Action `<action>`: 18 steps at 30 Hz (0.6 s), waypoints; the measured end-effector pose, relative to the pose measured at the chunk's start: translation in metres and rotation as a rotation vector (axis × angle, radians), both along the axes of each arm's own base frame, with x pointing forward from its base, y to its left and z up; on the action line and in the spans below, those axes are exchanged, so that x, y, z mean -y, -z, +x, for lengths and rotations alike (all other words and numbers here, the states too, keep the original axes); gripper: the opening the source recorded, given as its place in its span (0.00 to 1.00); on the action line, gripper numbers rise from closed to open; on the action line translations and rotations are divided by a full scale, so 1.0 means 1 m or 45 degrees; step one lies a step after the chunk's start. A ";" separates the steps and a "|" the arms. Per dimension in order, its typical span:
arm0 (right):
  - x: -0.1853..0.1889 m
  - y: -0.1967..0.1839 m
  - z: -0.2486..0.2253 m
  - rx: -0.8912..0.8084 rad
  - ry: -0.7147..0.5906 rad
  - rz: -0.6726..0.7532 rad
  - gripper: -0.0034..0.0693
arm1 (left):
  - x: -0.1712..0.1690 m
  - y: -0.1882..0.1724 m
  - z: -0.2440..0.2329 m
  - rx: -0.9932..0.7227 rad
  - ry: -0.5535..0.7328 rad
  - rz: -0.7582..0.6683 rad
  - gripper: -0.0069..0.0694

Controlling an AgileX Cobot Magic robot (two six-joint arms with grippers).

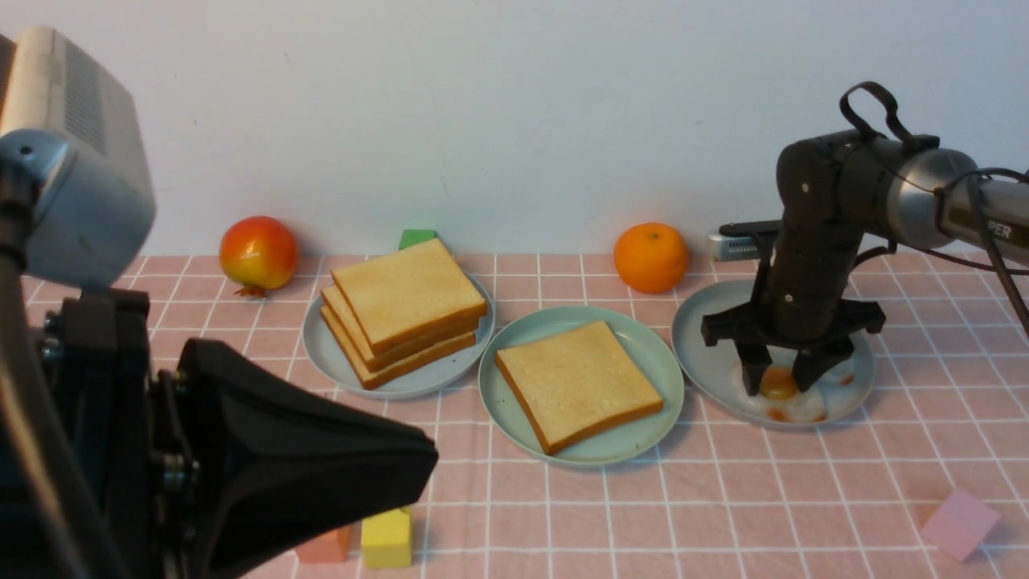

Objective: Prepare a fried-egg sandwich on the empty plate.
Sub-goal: Use the right arm to grab a fried egg

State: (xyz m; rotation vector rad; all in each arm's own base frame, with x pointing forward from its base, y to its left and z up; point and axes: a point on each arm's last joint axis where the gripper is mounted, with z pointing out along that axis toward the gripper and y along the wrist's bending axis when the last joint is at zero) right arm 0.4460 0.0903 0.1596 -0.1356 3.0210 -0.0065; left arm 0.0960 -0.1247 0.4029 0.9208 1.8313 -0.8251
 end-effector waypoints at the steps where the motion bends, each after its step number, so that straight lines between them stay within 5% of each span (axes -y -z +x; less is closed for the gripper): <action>1: 0.000 0.000 0.000 0.000 -0.006 -0.001 0.64 | 0.000 0.000 0.000 0.000 0.000 0.000 0.11; 13: 0.002 -0.002 0.000 -0.009 -0.054 -0.026 0.36 | 0.000 0.000 0.000 0.002 0.000 0.001 0.11; 18: 0.002 -0.008 -0.002 -0.002 -0.069 -0.030 0.08 | 0.000 0.000 0.000 0.000 0.001 0.003 0.11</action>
